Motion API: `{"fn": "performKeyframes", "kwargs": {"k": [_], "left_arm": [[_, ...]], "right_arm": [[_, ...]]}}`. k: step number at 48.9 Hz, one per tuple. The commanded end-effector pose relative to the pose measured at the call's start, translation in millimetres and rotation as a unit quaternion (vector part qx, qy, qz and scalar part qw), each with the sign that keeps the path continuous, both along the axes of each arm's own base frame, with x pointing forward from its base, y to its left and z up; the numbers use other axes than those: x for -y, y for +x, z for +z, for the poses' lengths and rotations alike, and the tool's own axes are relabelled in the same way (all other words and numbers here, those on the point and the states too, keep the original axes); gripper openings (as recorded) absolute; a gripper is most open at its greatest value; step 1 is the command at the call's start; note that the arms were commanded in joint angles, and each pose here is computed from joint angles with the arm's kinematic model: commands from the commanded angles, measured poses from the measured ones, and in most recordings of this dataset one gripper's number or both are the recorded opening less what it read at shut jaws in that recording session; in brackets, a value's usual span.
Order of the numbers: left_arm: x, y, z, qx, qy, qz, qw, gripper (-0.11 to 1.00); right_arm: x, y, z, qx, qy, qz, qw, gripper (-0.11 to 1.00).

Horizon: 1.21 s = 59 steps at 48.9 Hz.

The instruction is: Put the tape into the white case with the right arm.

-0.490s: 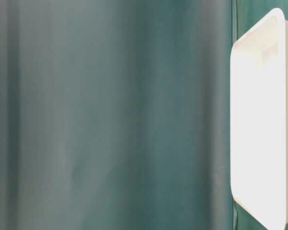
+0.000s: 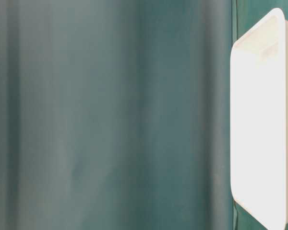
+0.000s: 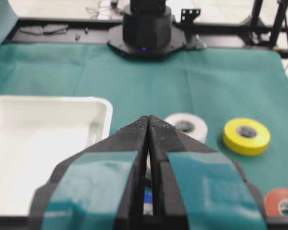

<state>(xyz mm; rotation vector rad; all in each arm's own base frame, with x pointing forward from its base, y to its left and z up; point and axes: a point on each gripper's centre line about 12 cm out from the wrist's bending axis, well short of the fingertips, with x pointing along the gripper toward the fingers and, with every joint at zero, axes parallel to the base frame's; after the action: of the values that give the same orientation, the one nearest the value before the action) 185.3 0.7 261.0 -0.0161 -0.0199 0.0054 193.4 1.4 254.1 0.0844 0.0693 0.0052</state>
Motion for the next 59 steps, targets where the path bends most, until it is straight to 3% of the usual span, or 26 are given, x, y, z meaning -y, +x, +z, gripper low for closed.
{"fn": "performKeyframes", "kwargs": {"k": [1, 18, 23, 29, 39, 48, 59], "left_arm": [[0, -3, -1, 0.004, -0.002, 0.001, 1.0, 0.0], [0, -22, -29, -0.041, -0.005, 0.0, 0.9992, 0.0], [0, -26, -37, -0.065, -0.005, -0.001, 0.9979, 0.0], [0, -29, -38, -0.073, -0.004, -0.001, 0.9973, 0.0], [0, -29, -39, -0.076, -0.003, -0.001, 0.9971, 0.0], [0, -30, -44, -0.082, -0.003, -0.001, 0.9966, 0.0], [0, -31, -51, -0.091, -0.003, -0.001, 0.9958, 0.0]], "right_arm": [[-1, 1, -1, -0.012, 0.001, 0.002, 0.9999, -0.1], [-1, -11, -18, -0.014, -0.003, 0.005, 0.9999, -0.09], [-1, -14, -22, -0.016, -0.006, 0.005, 0.9998, -0.01], [-2, -15, -26, -0.023, -0.012, 0.007, 0.9996, 0.22], [-1, -13, -26, -0.028, -0.014, 0.007, 0.9995, 0.78], [-5, -14, -31, -0.035, -0.013, 0.018, 0.9991, 0.78], [-31, -17, -37, -0.053, -0.032, 0.092, 0.9938, 0.77]]}}
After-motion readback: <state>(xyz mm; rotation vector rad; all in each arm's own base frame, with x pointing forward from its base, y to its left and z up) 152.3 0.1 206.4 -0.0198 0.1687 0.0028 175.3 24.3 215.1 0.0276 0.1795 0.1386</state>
